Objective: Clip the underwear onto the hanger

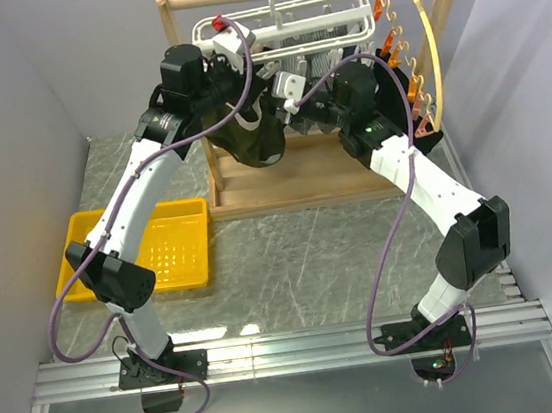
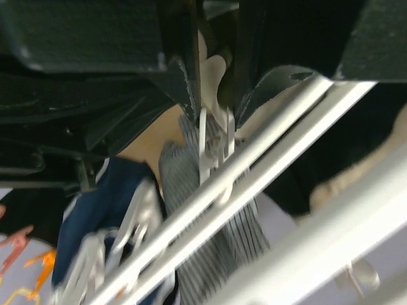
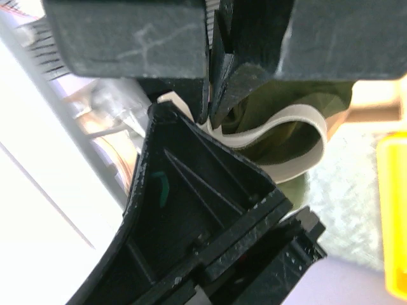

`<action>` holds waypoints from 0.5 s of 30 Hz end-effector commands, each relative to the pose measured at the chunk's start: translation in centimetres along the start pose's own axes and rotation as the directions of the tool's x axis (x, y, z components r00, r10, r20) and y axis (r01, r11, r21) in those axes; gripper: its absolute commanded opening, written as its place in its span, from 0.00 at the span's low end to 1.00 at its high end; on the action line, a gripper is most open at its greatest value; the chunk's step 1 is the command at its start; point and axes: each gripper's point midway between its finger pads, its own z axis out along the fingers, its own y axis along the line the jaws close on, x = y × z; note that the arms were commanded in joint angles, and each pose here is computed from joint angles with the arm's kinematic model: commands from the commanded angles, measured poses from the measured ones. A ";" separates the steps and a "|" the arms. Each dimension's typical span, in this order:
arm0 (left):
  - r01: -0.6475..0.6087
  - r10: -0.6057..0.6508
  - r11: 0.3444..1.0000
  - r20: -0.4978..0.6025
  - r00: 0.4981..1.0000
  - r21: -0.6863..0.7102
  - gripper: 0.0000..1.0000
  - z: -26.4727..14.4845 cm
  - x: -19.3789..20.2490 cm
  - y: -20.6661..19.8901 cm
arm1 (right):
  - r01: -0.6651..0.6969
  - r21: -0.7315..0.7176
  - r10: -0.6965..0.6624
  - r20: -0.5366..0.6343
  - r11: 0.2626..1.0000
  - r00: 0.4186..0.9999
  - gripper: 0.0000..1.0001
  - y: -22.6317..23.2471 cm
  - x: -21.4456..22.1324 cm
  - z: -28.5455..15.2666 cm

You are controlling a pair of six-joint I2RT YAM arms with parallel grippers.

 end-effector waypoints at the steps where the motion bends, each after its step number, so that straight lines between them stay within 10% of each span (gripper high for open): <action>1: 0.196 -0.178 0.981 -0.447 0.877 -0.006 0.27 -1.5 13.4 -2.0 | 0.064 0.056 -0.066 0.037 0.996 0.997 0.00 -2.4 -2.6 -0.1; 15: 0.254 -0.250 0.967 -0.228 0.941 -0.015 0.60 -3.4 6.5 -0.9 | 0.066 0.065 -0.068 0.030 0.996 0.997 0.00 -2.8 -2.5 -0.5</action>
